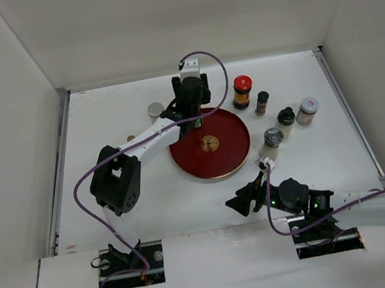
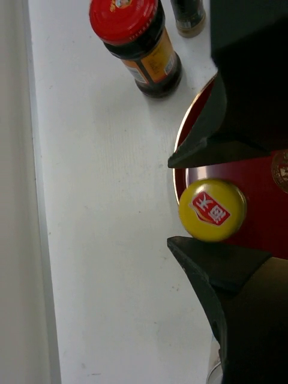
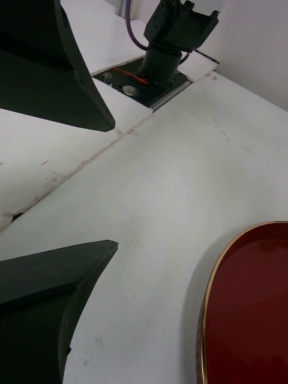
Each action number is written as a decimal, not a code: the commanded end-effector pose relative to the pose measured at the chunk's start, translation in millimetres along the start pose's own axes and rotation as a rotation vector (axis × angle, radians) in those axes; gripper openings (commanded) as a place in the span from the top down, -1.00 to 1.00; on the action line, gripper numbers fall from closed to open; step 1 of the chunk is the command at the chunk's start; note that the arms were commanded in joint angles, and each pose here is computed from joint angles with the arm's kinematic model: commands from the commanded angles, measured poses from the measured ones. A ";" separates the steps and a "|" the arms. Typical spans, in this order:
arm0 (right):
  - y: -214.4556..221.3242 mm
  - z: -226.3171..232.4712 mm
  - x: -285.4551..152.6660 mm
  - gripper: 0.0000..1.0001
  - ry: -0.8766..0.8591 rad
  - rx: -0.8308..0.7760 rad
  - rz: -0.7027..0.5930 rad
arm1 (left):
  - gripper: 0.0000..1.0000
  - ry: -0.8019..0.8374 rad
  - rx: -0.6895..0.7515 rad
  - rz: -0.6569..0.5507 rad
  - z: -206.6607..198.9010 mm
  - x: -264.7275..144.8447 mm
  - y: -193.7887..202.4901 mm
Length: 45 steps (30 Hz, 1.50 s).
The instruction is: Organize the condiment bottles
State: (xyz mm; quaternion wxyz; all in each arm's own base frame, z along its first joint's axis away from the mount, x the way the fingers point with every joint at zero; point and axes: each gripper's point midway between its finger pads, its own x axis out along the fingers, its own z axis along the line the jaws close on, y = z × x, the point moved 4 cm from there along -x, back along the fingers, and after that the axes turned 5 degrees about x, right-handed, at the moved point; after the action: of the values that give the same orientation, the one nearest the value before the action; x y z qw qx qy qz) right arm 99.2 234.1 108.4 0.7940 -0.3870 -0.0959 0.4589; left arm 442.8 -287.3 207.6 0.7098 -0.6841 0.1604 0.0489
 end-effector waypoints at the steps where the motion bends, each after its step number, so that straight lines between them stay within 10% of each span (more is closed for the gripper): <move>1: -11.9 12.1 2.3 -0.60 -0.038 0.020 -0.055 | -0.14 0.014 -0.089 -0.188 -1.1 -12.0 -56.4; 8: -11.6 11.9 2.9 -0.61 -0.034 0.019 -0.052 | -0.64 0.022 -0.123 -0.251 12.4 -53.2 -83.9; 16: -12.1 12.1 2.5 -0.62 -0.036 0.023 -0.055 | -0.63 -0.081 -0.219 -0.232 71.7 -94.4 -71.4; 35: -10.6 10.5 4.4 -0.63 -0.021 0.019 -0.046 | -0.61 -0.260 -0.130 0.014 134.2 -27.2 7.9; 41: -10.5 10.6 4.7 -0.64 -0.020 0.019 -0.045 | -0.32 -0.265 -0.118 0.043 133.0 -18.0 20.2; 45: -10.3 10.3 4.8 -0.64 -0.019 0.018 -0.044 | 0.24 -0.271 -0.123 0.034 133.8 -18.4 17.7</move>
State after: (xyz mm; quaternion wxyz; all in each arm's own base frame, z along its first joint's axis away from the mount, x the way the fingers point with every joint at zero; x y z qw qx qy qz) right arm 100.4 233.4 102.9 0.7928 -0.3938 -0.0850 0.4573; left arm 433.8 -150.9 177.2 0.6882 -0.6966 0.0932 0.1800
